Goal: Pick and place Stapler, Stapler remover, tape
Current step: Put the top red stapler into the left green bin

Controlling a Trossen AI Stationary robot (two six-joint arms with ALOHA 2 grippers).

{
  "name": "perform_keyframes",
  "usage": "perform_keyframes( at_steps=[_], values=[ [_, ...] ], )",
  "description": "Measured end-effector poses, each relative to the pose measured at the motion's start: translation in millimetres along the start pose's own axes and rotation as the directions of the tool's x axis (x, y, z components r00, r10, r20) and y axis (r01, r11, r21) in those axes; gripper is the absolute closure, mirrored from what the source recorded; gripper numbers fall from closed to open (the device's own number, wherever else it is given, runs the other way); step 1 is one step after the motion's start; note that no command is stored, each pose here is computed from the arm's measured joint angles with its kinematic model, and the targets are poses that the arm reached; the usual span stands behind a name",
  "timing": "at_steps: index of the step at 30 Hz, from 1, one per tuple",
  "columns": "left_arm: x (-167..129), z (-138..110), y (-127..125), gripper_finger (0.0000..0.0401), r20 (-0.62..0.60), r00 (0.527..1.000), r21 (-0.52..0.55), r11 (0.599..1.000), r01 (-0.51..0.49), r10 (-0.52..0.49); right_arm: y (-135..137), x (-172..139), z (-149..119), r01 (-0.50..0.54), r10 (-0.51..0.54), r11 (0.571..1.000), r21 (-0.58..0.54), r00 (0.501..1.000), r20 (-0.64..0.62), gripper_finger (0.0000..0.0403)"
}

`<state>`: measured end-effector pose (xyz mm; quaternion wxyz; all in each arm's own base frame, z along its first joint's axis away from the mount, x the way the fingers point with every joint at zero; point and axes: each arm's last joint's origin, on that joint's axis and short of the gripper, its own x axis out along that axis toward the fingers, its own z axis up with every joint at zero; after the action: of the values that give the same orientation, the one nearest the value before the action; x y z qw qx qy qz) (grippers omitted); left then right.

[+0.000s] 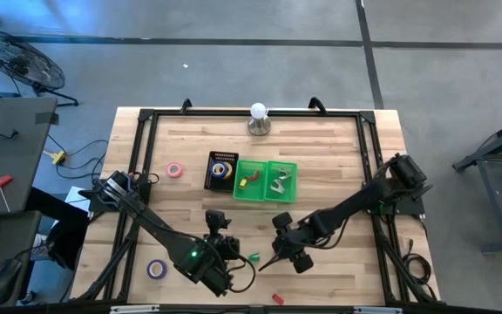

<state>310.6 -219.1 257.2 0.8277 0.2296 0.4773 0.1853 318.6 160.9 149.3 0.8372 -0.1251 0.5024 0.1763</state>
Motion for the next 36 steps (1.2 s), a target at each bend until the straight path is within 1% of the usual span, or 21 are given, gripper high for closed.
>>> perform_keyframes(
  at_steps=[9, 12, 15, 17, 19, 21, 24, 26, 30, 33, 35, 36],
  values=[
    [0.0, 0.0, -0.3, 0.0122, -0.004, 1.0, -0.003, 1.0, 0.009, -0.009, -3.8, 15.6, -4.8, -0.027, 0.027, 1.0, 0.013, 0.999, -0.035, 0.0212],
    [0.0, 0.1, -0.4, 0.0122, -0.004, 1.0, -0.004, 1.0, 0.01, -0.01, -6.5, 16.3, -4.9, -0.022, 0.022, 1.0, 0.019, 0.999, -0.036, 0.0227],
    [0.0, 0.0, -0.3, 0.0122, -0.004, 1.0, -0.007, 1.0, 0.01, -0.01, -8.1, 16.3, -5.3, 0.0, 0.001, 1.0, 0.021, 0.999, -0.04, 0.0267],
    [0.0, -0.4, 0.0, 0.0122, -0.008, 1.0, -0.006, 1.0, 0.007, -0.007, -8.5, 16.3, -5.2, 0.01, -0.009, 1.0, 0.014, 0.999, -0.04, 0.0308],
    [0.0, -0.6, 0.1, 0.0122, -0.008, 1.0, -0.004, 1.0, 0.005, -0.005, -8.8, 16.1, -4.8, 0.015, -0.015, 1.0, -0.019, 0.999, -0.037, 0.0353],
    [0.0, -1.1, 0.9, 0.0122, -0.007, 1.0, 0.003, 1.0, -0.011, 0.011, -9.8, 15.7, -4.5, 0.034, -0.036, 0.998, -0.047, 0.999, -0.036, 0.0356],
    [0.0, -2.6, 2.5, 0.0122, -0.012, 0.999, 0.009, 0.999, -0.032, 0.032, -12.4, 14.9, -4.3, 0.116, -0.118, 0.991, -0.065, 0.992, -0.034, 0.0356],
    [-0.8, -3.8, 4.8, 0.0122, -0.016, 0.998, 0.007, 0.998, -0.058, 0.058, -17.8, 12.5, -2.1, 0.148, -0.151, 0.986, -0.072, 0.988, -0.034, 0.0356],
    [-7.8, -7.1, 12.7, 0.0122, -0.024, 0.99, -0.012, 0.991, -0.136, 0.136, -35.5, 0.4, 9.9, 0.193, -0.195, 0.98, -0.044, 0.981, -0.021, 0.0356],
    [-18.7, -11.8, 19.4, 0.0122, -0.026, 0.979, -0.021, 0.979, -0.204, 0.203, -51.9, -14.0, 20.8, 0.265, -0.264, 0.964, -0.031, 0.964, 0.014, 0.0356],
    [-24.8, -11.7, 18.0, 0.0122, 0.011, 0.977, -0.051, 0.976, -0.212, 0.212, -64.9, -28.5, 29.5, 0.308, -0.307, 0.951, -0.017, 0.95, 0.058, 0.0356],
    [-29.0, -12.9, 18.0, 0.0122, 0.027, 0.977, -0.033, 0.977, -0.21, 0.211, -72.7, -36.0, 33.4, 0.33, -0.329, 0.944, 0.002, 0.941, 0.08, 0.0356]
  ],
)
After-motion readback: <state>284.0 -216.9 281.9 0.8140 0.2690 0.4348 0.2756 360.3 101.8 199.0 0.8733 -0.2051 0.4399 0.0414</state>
